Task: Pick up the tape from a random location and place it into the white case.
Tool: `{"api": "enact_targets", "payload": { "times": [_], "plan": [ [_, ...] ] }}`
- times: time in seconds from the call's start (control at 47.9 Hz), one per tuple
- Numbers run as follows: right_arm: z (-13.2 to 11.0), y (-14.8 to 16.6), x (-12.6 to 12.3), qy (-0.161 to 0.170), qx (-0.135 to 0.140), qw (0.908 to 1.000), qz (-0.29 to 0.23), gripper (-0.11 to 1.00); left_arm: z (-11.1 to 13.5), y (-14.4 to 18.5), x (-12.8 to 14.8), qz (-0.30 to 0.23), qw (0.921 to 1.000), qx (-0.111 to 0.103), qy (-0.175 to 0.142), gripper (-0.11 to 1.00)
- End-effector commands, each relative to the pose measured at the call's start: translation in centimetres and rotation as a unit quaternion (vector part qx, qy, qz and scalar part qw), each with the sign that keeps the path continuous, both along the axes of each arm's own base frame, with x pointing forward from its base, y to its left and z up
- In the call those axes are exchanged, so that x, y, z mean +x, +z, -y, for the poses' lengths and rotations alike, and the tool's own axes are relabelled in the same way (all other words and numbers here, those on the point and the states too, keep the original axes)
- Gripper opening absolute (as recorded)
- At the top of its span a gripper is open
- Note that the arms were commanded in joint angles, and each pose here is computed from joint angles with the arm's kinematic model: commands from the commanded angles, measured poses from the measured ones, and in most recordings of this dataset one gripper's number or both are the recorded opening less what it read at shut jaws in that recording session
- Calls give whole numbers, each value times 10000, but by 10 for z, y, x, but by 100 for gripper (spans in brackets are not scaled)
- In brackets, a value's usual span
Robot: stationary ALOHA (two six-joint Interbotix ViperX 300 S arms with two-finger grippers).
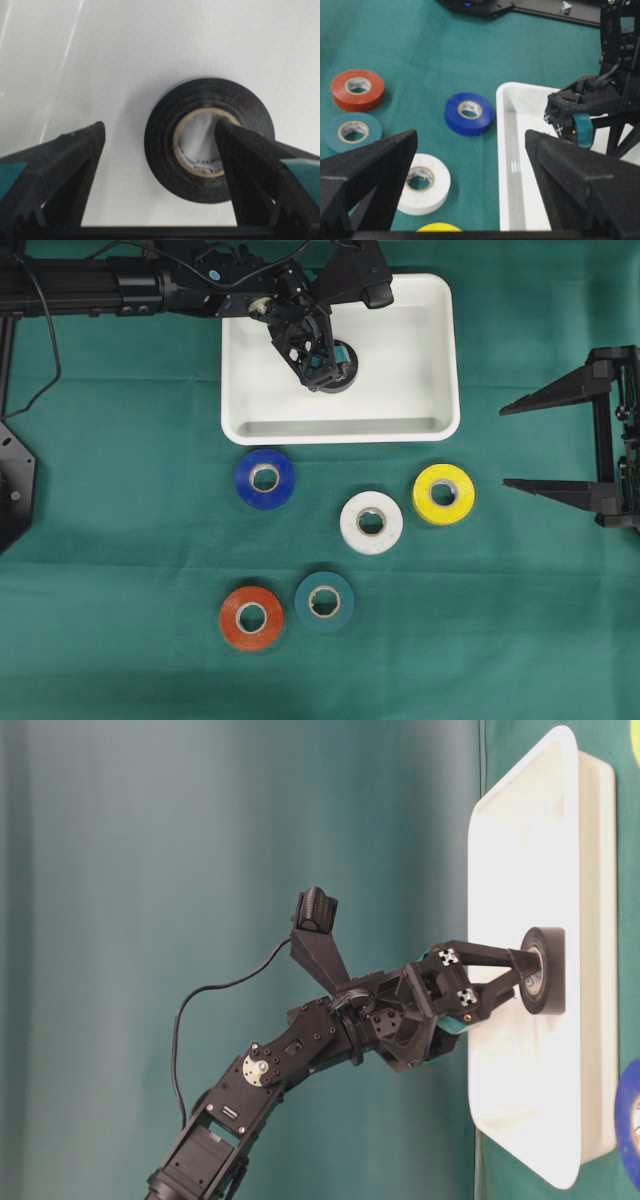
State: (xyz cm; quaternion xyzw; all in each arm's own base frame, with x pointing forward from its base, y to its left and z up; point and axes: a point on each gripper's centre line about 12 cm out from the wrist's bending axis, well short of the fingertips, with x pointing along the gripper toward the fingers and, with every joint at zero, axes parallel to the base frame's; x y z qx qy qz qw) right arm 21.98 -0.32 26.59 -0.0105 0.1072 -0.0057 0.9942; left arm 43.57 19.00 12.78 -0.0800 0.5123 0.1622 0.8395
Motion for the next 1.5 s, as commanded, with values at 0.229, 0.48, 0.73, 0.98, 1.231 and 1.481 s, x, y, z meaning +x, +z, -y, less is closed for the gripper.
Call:
{"api": "enact_targets", "payload": {
  "times": [0.229,0.48,0.73,0.98,1.231,1.481],
  "plan": [
    [0,12,3,-8,5,9998,176,90,3,80,-1,443,9988,193,-25,82],
    [0,13,3,-9,5,9998,176,90,13,140,-14,734,9967,329,-74,82],
    [0,14,4,-10,12,9998,184,90,21,156,-21,842,9955,407,-171,82],
    [0,15,4,-13,27,9998,207,90,47,153,-18,898,9934,455,-542,82],
    [0,17,4,-15,34,9997,231,90,104,146,-13,971,9875,406,-1176,82],
    [0,16,4,-22,64,9997,216,90,133,146,-22,1195,9806,438,-1488,82]
  ]
}}
